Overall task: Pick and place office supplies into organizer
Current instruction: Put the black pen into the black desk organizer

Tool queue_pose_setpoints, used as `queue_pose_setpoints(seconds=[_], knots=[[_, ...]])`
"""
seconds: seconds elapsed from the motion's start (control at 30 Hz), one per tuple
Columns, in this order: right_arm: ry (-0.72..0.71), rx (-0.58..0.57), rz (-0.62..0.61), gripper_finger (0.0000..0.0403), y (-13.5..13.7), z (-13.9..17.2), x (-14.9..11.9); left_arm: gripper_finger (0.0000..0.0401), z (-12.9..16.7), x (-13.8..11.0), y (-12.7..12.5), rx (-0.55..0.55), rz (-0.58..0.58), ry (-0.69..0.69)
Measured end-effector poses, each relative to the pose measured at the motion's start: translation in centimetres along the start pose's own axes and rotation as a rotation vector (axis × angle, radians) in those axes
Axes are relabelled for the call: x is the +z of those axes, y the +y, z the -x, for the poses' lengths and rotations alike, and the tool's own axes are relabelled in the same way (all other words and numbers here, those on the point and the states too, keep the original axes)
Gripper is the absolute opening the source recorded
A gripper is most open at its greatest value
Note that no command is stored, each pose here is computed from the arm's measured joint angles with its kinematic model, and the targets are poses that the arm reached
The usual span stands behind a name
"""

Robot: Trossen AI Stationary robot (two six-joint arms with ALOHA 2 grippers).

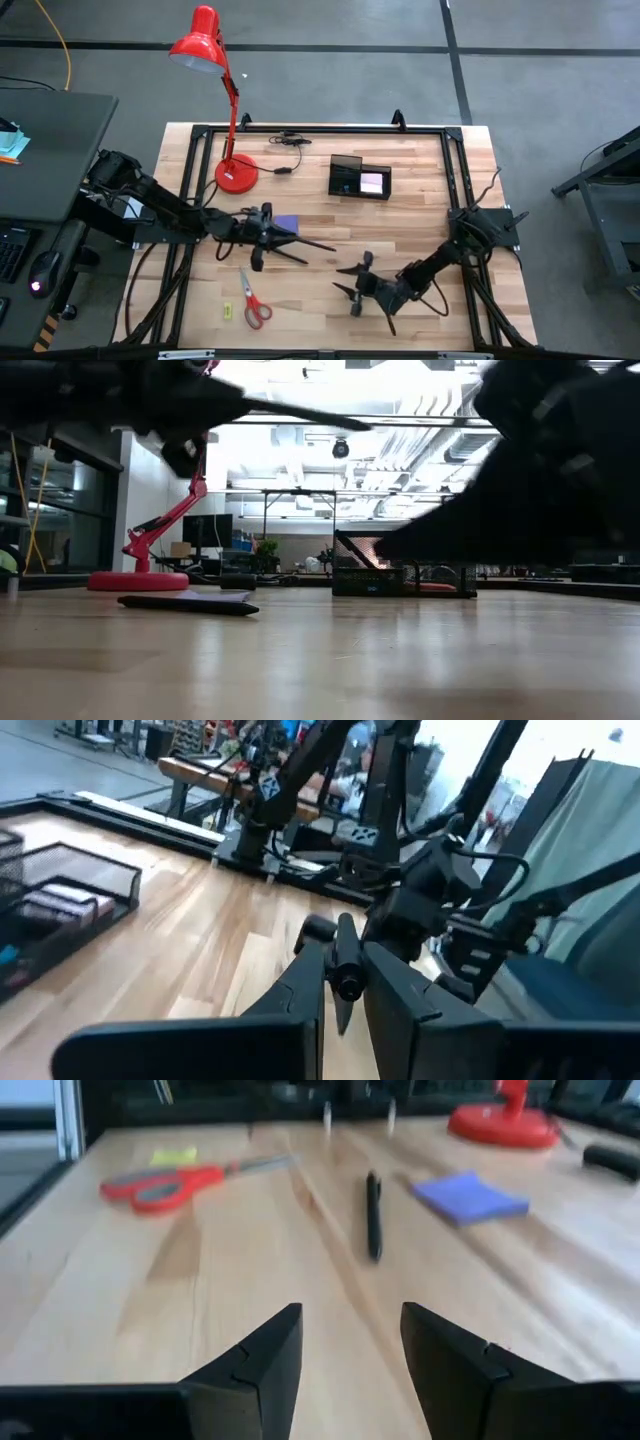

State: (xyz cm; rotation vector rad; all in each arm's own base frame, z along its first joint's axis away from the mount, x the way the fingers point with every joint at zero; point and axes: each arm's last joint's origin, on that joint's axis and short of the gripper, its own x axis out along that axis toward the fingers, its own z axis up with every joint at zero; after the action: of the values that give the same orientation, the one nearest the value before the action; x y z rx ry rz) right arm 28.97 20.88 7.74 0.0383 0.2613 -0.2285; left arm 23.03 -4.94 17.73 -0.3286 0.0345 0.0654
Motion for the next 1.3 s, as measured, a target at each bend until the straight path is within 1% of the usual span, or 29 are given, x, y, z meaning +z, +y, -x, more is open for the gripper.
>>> queue_pose_setpoints(seconds=[0.07, 0.13, 0.23, 0.3, 0.5, 0.6, 0.77, 0.97, 1.1, 1.3], knots=[[0.041, 0.001, -0.012, 0.0161, 0.2, 0.5, -0.7, 0.0030, -1.3, 1.0, -0.4, 0.037, -0.032, 0.027], [0.078, 0.001, -0.022, 0.0160, 0.4, 1.0, -1.3, 0.0031, -2.5, 2.2, -0.5, 0.104, -0.047, 0.065], [0.127, -0.020, -0.022, 0.0161, 0.4, 1.6, -2.2, 0.0031, -4.3, 4.5, 0.0, 0.197, -0.062, 0.114], [0.137, -0.046, -0.026, 0.0160, 0.4, 2.0, -2.6, 0.0031, -5.3, 6.4, 0.4, 0.241, -0.071, 0.121], [0.137, -0.079, -0.024, 0.0160, 0.6, 2.8, -3.1, 0.0031, -6.8, 11.8, 3.0, 0.401, -0.095, 0.180], [0.138, -0.079, -0.021, 0.0161, 0.6, 2.9, -3.1, 0.0032, -7.3, 13.7, 4.6, 0.474, -0.116, 0.225], [0.141, -0.083, -0.015, 0.0161, 0.6, 2.9, -3.2, 0.0032, -7.8, 16.8, 7.6, 0.506, -0.082, 0.265], [0.143, -0.091, -0.013, 0.0158, 0.4, 2.7, -3.2, 0.0032, -9.3, 18.3, 11.4, 0.529, -0.033, 0.300], [0.140, -0.090, -0.018, 0.0159, 0.5, 2.7, -3.1, 0.0032, -10.9, 17.8, 13.5, 0.533, -0.009, 0.366], [0.139, -0.089, -0.022, 0.0161, 0.5, 2.7, -3.1, 0.0032, -13.0, 17.1, 15.1, 0.577, -0.029, 0.444]])
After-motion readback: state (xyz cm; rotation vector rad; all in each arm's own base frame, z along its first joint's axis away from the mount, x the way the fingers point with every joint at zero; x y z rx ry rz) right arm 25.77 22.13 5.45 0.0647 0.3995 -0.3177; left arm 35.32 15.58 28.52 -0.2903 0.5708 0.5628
